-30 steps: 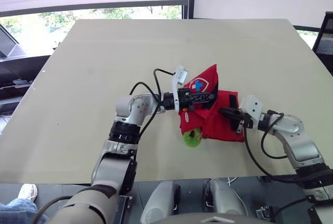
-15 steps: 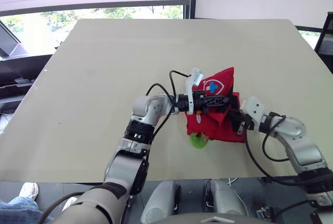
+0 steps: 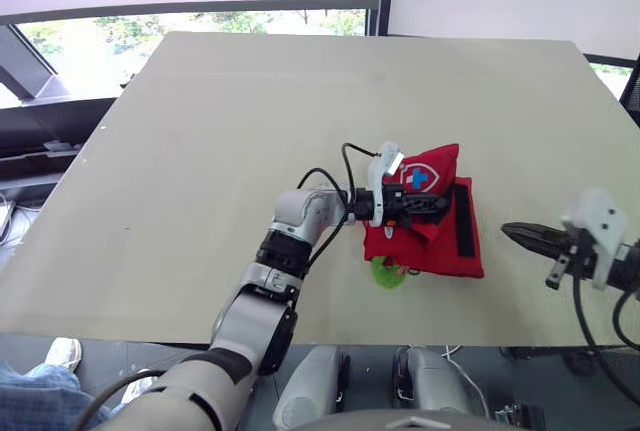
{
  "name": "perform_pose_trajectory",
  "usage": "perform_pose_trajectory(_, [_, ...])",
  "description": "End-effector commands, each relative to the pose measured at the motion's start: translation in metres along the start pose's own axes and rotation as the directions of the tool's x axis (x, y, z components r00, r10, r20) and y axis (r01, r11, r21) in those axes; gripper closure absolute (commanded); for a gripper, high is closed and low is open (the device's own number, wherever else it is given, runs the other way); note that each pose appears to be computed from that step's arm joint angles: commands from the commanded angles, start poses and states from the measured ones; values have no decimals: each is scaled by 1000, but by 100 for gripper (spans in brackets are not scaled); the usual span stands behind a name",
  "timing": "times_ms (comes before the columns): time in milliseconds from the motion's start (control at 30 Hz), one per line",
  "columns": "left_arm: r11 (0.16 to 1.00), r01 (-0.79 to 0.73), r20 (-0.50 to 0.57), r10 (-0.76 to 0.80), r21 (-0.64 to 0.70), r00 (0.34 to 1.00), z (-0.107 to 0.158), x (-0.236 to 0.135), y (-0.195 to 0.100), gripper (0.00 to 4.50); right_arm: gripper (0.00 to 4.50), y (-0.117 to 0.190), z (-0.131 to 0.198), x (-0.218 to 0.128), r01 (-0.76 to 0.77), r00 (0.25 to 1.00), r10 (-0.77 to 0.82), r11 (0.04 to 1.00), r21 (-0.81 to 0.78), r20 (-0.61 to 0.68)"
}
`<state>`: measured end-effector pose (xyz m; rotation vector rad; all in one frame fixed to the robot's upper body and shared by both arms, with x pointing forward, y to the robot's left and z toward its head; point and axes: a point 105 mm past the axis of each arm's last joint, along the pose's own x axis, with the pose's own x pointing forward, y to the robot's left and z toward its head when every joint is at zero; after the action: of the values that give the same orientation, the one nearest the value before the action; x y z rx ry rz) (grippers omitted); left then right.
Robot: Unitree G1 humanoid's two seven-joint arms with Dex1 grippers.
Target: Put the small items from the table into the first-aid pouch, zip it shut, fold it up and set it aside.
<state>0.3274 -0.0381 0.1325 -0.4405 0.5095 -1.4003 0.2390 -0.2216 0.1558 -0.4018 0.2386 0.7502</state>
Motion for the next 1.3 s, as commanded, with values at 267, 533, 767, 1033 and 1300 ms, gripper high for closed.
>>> perform_pose_trajectory(267, [999,31,-83,-33,-22,996,-18,19,0,351,450,1,25,-9,75,995,-73,996,-39,71])
perform_pose_trajectory(533, [999,41,-71,-41,9,997,-17,19,1,3,450,-5,26,-13,95,994,-91,994,-57,64])
perform_pose_trajectory(767, [995,98,-92,-98,-7,991,-25,17,-5,3,450,-7,41,5,89,982,-84,996,-23,170])
perform_pose_trajectory(1033, [984,179,-150,-177,0,973,-37,11,-13,3,450,-11,40,45,41,977,-33,999,-30,211])
perform_pose_trajectory(1300, [975,218,-198,-207,36,958,-48,4,-18,3,450,-7,41,76,-32,977,47,997,-72,209])
